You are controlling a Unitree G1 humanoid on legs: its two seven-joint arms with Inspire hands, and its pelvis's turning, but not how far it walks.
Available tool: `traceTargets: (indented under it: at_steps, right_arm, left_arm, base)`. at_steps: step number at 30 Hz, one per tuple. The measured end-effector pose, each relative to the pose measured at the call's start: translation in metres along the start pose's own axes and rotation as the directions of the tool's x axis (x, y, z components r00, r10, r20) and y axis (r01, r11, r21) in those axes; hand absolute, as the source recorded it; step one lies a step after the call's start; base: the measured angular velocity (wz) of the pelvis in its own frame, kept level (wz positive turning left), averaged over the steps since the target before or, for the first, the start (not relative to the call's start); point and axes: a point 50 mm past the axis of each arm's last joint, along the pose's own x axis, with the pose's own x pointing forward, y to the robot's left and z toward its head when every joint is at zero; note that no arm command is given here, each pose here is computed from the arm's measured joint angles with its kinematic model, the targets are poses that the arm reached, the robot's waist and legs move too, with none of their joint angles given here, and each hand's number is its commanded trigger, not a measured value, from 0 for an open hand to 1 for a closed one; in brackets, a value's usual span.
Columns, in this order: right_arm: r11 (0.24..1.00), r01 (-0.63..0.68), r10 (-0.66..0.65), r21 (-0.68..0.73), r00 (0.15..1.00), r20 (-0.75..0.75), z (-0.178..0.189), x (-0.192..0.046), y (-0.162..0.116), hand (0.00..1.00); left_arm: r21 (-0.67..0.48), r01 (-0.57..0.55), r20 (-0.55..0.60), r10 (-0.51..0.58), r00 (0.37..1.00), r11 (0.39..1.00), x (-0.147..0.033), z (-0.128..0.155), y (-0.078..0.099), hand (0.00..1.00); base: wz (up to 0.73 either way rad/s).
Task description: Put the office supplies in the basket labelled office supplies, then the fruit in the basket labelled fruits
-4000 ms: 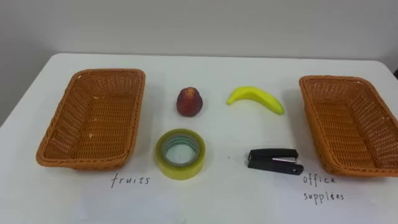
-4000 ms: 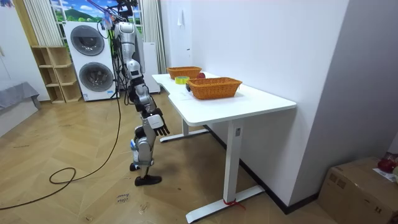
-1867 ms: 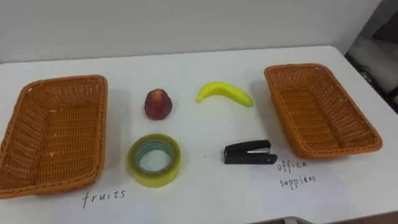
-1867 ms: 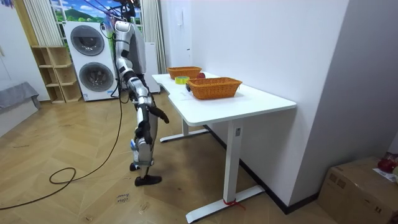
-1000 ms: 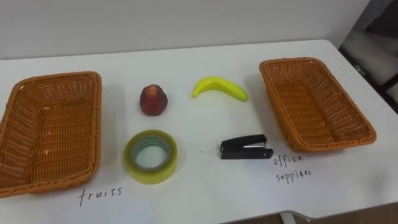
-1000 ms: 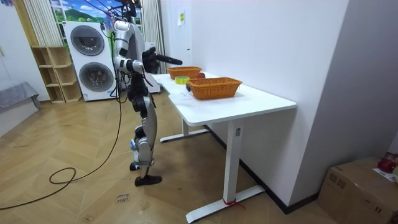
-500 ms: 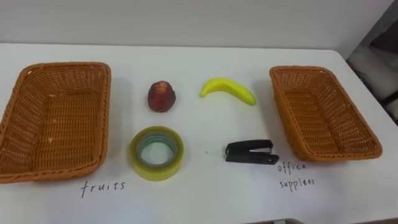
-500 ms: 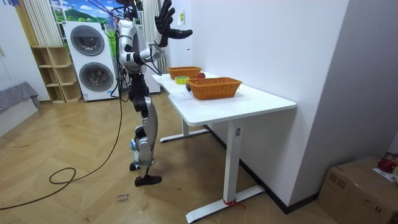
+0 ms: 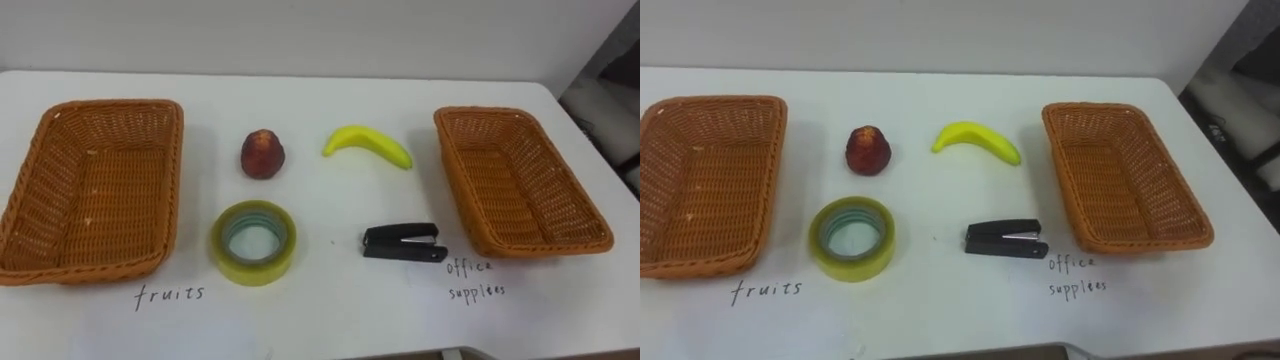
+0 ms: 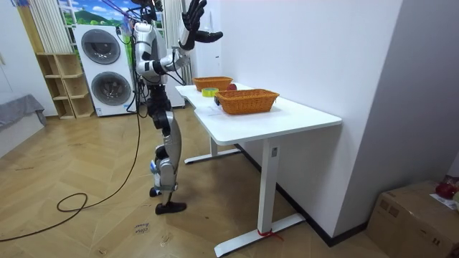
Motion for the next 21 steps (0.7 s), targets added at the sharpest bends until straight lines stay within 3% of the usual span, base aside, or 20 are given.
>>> traceTargets:
  at_steps: [16, 21]
  right_arm:
    - [0.992, -0.094, 0.087, 0.088, 0.993, 0.081, 0.023, 0.002, 0.024, 0.00]
    - [0.985, -0.144, 0.130, 0.099, 0.981, 0.141, 0.035, 0.003, 0.031, 0.00]
  left_arm:
    - [0.017, 0.008, -0.031, -0.007, 0.999, 1.000, 0.002, -0.001, -0.002, 0.00]
    - [0.079, 0.015, -0.024, -0.013, 1.000, 0.997, 0.003, 0.001, -0.004, 0.00]
  base:
    - [0.02]
    - [0.07]
